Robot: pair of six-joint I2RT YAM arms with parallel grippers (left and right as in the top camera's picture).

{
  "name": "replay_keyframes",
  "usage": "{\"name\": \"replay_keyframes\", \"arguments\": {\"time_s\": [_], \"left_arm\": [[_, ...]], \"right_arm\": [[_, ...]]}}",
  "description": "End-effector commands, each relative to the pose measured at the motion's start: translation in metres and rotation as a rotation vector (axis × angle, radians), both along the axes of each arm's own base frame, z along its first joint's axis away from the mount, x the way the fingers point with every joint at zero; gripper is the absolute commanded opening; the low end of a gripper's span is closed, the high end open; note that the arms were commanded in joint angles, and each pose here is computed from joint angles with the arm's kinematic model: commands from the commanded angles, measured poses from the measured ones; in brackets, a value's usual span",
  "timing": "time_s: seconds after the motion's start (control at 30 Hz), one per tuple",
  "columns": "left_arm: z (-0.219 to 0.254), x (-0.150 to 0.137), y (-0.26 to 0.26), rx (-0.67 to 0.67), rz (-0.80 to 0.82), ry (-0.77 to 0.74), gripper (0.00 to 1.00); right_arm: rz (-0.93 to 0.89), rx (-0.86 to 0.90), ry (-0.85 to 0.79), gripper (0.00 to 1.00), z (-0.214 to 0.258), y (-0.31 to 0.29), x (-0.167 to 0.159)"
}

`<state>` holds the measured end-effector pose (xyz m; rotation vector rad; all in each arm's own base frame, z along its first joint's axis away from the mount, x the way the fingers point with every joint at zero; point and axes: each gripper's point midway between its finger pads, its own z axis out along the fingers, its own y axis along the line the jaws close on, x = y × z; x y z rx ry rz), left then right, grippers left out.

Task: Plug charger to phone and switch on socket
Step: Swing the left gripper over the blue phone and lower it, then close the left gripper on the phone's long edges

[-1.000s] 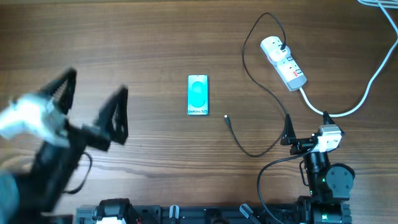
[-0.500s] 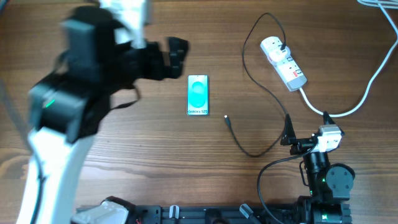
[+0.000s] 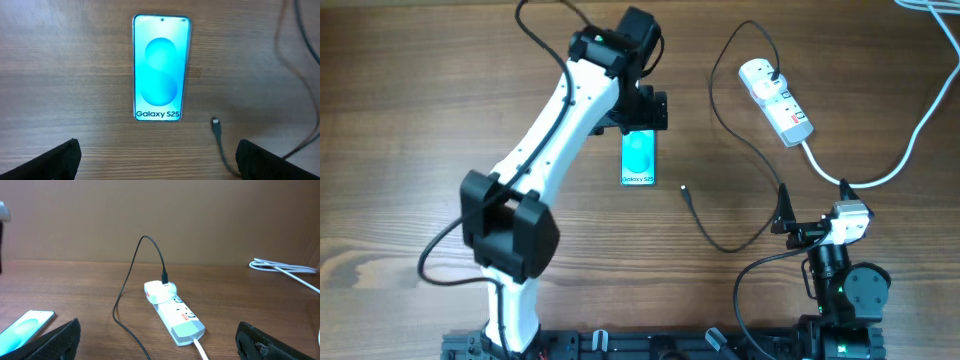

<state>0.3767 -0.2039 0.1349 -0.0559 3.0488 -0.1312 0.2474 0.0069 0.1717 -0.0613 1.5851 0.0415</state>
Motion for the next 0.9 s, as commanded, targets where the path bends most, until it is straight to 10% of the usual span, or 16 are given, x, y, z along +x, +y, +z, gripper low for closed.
{"name": "replay_keyframes", "arguments": {"time_s": [0.0, 0.87], "left_arm": [[-0.028, -0.001, -0.009, 0.008, 0.087, 0.074, 1.0], [-0.123, 0.015, -0.013, 0.099, -0.103, 0.131, 1.0]], "right_arm": [[-0.01, -0.012, -0.01, 1.0, 0.002, -0.002, 0.0], [-0.01, -0.012, -0.01, 1.0, 0.002, -0.002, 0.0]]}}
